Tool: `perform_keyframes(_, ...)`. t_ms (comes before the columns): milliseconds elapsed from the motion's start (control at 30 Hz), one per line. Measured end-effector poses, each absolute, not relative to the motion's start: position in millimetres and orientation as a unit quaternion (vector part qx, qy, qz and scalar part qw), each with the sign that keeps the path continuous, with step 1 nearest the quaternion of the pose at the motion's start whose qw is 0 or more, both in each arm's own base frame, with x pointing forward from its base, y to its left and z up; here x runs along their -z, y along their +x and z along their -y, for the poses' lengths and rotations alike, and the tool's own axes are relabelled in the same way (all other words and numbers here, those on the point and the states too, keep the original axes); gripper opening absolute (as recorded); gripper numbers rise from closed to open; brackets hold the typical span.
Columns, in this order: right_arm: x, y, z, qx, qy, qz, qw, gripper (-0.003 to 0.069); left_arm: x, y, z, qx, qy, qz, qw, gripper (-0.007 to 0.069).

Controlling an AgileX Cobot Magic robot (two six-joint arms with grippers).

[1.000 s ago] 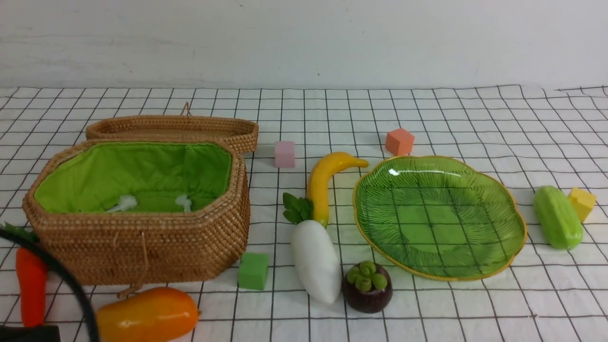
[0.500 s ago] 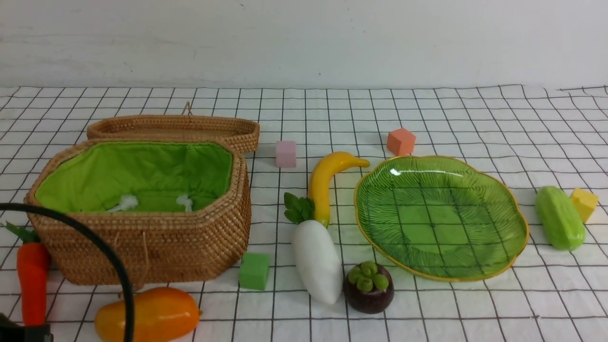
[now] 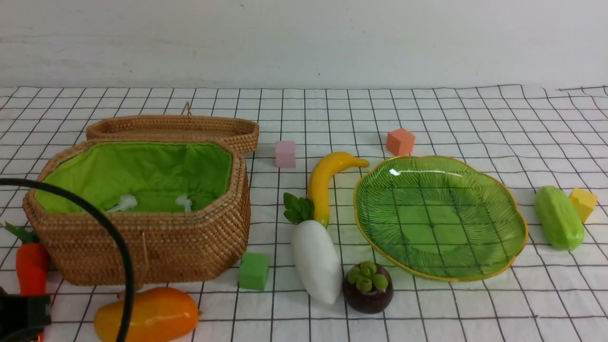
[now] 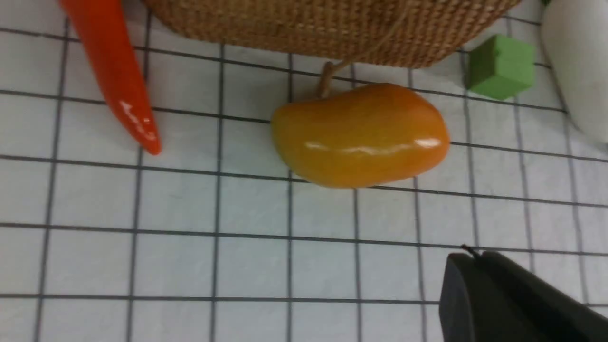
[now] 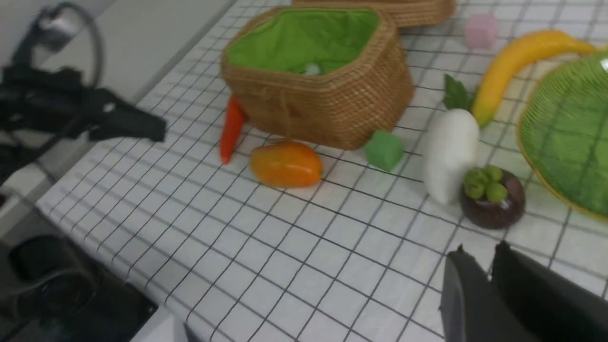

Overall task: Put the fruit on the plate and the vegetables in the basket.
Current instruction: Use the left arm to grab a carrot and put it into the left basket

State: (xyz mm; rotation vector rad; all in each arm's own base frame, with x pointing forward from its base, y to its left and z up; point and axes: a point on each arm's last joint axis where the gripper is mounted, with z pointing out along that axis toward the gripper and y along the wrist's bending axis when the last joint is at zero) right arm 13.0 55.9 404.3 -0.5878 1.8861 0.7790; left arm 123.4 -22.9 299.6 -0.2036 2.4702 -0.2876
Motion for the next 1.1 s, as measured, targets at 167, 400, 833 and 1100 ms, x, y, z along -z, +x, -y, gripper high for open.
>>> perform_keyframes(167, -444.1, -12.8, -50.7, -0.335, -0.366, -0.703, 0.509, 0.0109, -287.3, 139.3, 4.0, 0.0, -0.135, -0.948, 0.29, -0.0013)
perform_keyframes(400, -447.5, -18.7, -42.9, -0.309, -0.403, -0.696, 0.507, 0.0113, -269.2, 164.1, 1.6, -0.023, -0.16, -0.954, 0.252, -0.0013)
perform_keyframes(833, -439.1, -15.3, -35.5, -0.249, -0.412, -0.723, 0.496, 0.0127, -240.2, 201.0, -34.8, 0.039, -0.207, -0.949, 0.233, -0.0011)
perform_keyframes(1100, -438.5, -15.4, -35.3, -0.247, -0.413, -0.724, 0.494, 0.0138, -216.2, 226.4, -43.3, 0.016, -0.163, -0.957, 0.239, 0.0223)
